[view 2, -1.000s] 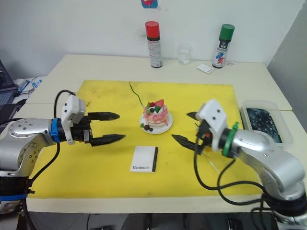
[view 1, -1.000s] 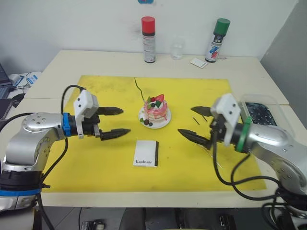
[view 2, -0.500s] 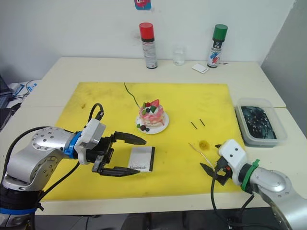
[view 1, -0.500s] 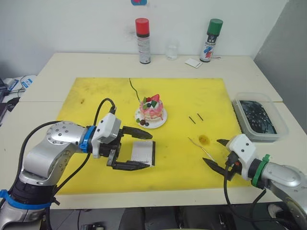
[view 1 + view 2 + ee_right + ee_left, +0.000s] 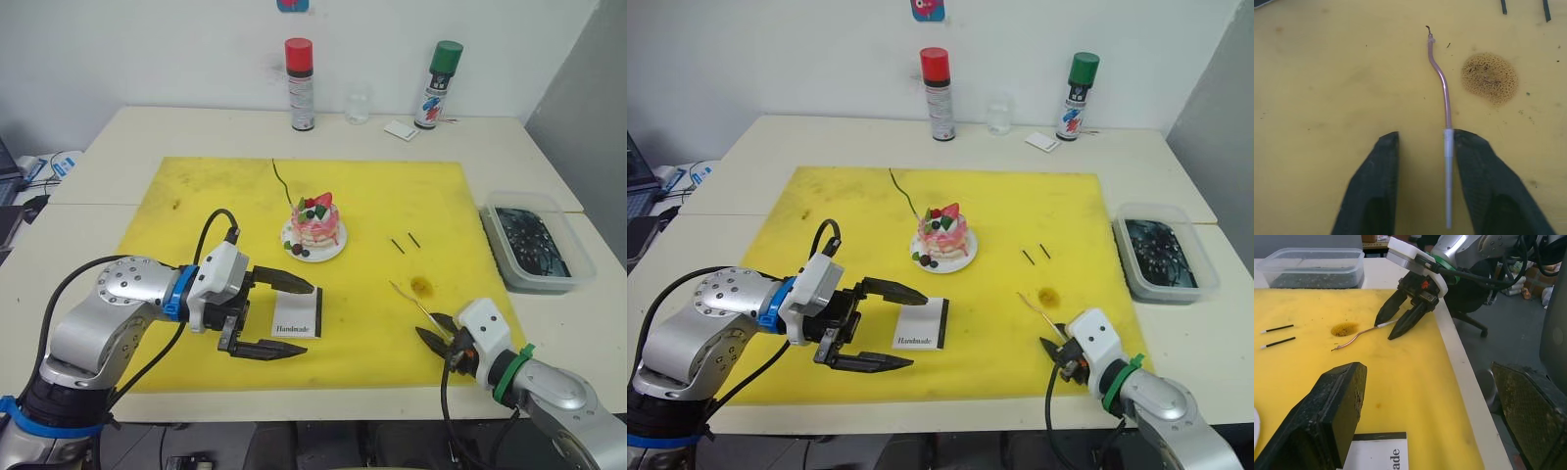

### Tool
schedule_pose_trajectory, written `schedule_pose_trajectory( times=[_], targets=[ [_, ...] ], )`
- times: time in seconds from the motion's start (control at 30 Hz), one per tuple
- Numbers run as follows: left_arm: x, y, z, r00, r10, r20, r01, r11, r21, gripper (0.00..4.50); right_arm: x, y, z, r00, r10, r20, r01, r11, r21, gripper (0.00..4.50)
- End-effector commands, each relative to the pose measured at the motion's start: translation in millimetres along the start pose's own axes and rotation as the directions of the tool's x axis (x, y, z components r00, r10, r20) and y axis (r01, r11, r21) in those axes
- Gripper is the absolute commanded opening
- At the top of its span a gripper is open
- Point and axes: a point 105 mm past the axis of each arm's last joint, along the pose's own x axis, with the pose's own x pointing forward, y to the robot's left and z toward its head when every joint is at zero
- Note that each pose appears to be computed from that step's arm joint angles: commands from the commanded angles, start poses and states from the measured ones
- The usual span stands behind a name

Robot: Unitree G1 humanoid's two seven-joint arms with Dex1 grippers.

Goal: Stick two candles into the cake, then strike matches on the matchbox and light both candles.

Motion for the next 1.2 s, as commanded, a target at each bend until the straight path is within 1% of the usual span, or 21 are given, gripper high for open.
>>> schedule_pose_trajectory(
  times=[0.03,0.07,0.1,0.17,0.33,0.4,0.47,0.57,0.7,0.8,0.93,1.07,1.2],
  targets=[
    [-3.3,-3.1,8.1,1.0,-0.005,0.005,0.005,0.999,0.046,4.5,-3.1,-4.6,-0.4,1.0,-0.017,-0.014,0.017,1.0,0.005,0.4],
    [-3.9,-3.6,7.7,1.0,-0.006,0.004,0.005,0.999,0.044,4.5,-3.2,-5.3,2.5,1.0,-0.017,-0.006,0.017,1.0,0.009,0.04],
    [-4.4,-4.1,7.4,1.0,-0.007,0.003,0.007,0.999,0.043,4.5,-3.5,-5.8,5.2,1.0,-0.017,0.002,0.017,1.0,0.012,0.01],
    [-5.1,-5.4,6.5,1.0,-0.008,0.002,0.008,0.999,0.04,4.5,-5.1,-5.2,13.5,1.0,0.0,0.025,0.0,1.0,0.019,0.01],
    [-6.4,-9.2,3.5,1.0,-0.015,-0.005,0.015,1.0,0.028,4.5,-15.0,0.4,39.8,0.992,0.091,0.086,-0.094,0.995,0.028,0.01],
    [-7.1,-10.3,0.9,1.0,-0.019,-0.024,0.019,1.0,0.024,4.5,-22.5,-2.6,47.0,0.988,0.137,0.075,-0.137,0.991,-0.004,0.01],
    [-7.0,-13.5,-2.0,0.998,-0.044,-0.053,0.045,0.999,0.029,4.5,-31.4,-11.8,47.2,0.986,0.165,0.019,-0.164,0.984,-0.071,0.01],
    [-5.2,-15.0,-0.2,0.998,-0.053,-0.034,0.054,0.998,0.015,4.5,-42.7,-27.6,44.2,0.982,0.18,-0.061,-0.187,0.972,-0.142,0.01],
    [-1.1,-17.7,4.7,0.998,-0.062,0.003,0.062,0.998,0.007,4.5,-61.8,-53.9,28.9,0.977,0.173,-0.124,-0.187,0.975,-0.117,0.01],
    [1.7,-21.3,7.7,0.997,-0.075,0.024,0.075,0.997,-0.008,4.5,-71.5,-66.0,13.2,0.974,0.163,-0.158,-0.18,0.978,-0.101,0.01],
    [9.0,-22.9,21.1,0.992,-0.09,0.092,0.091,0.996,-0.008,4.5,-83.0,-71.9,-12.1,0.963,0.169,-0.208,-0.182,0.982,-0.046,0.01],
    [14.7,-23.8,28.0,0.987,-0.107,0.124,0.108,0.994,-0.002,4.5,-81.7,-72.8,-18.3,0.966,0.165,-0.2,-0.178,0.983,-0.048,0.01],
    [18.5,-25.0,29.0,0.984,-0.121,0.127,0.122,0.993,0.005,4.5,-80.4,-73.5,-22.7,0.963,0.163,-0.215,-0.176,0.983,-0.044,0.01]
  ],
)
